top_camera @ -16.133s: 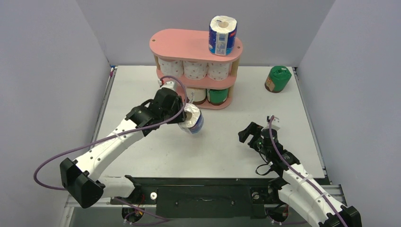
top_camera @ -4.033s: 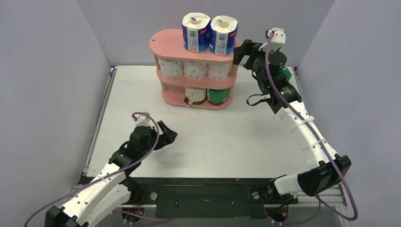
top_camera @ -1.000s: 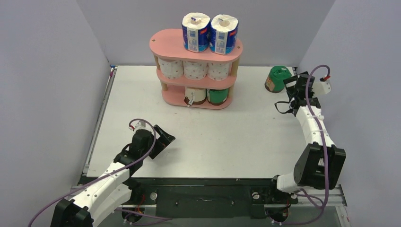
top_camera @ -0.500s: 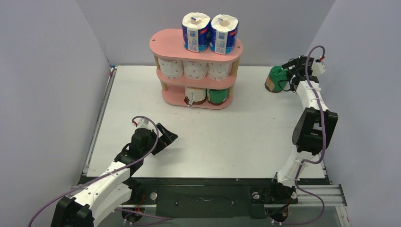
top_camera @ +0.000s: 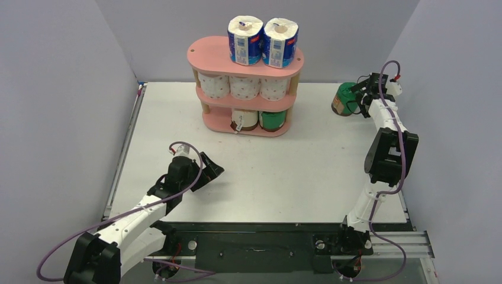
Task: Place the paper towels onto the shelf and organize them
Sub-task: Move the paper towel to the center of the board.
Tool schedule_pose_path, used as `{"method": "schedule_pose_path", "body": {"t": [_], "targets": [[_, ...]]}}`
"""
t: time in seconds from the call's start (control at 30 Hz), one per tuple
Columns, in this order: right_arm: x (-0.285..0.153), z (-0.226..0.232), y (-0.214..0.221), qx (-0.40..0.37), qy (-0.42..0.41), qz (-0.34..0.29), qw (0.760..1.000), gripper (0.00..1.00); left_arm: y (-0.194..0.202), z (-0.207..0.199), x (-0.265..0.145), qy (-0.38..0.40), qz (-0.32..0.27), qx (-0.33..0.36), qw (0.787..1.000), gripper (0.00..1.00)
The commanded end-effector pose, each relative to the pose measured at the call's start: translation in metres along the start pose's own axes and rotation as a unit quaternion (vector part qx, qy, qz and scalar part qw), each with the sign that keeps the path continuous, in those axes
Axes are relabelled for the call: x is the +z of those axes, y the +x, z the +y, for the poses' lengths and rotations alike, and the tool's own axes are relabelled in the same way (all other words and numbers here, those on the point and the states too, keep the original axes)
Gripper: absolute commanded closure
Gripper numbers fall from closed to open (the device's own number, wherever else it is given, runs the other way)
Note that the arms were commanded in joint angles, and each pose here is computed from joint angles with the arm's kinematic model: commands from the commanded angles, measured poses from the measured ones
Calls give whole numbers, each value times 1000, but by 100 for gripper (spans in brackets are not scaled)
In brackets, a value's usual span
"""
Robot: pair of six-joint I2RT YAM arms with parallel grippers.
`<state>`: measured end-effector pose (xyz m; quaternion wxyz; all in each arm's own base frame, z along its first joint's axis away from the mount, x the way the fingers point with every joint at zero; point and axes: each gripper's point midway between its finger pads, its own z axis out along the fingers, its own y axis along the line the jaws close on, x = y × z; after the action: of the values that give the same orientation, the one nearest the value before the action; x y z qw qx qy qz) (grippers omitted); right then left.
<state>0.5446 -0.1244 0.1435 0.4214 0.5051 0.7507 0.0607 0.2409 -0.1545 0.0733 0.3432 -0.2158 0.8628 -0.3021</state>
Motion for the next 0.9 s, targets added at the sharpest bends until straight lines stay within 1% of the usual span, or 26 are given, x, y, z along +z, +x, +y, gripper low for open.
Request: {"method": "schedule_pose_path", "body": {"t": [0.0,0.27,0.53,0.87], "targets": [[1,15,-16,0,-12,-23,1000,17,-22,-28,0,34,-26,10,999,4],[13,14,-12,-5,-6,-20,1000,17,-24,-27,4,29,-28,9,999,4],[25,13,-1,-9,-5,-11,1000,22,-22,-24,9,20,-20,10,1000,4],[35,19,11,-15,-11,-2,1000,24,-24,-23,8,16,-28,9,999,4]]}}
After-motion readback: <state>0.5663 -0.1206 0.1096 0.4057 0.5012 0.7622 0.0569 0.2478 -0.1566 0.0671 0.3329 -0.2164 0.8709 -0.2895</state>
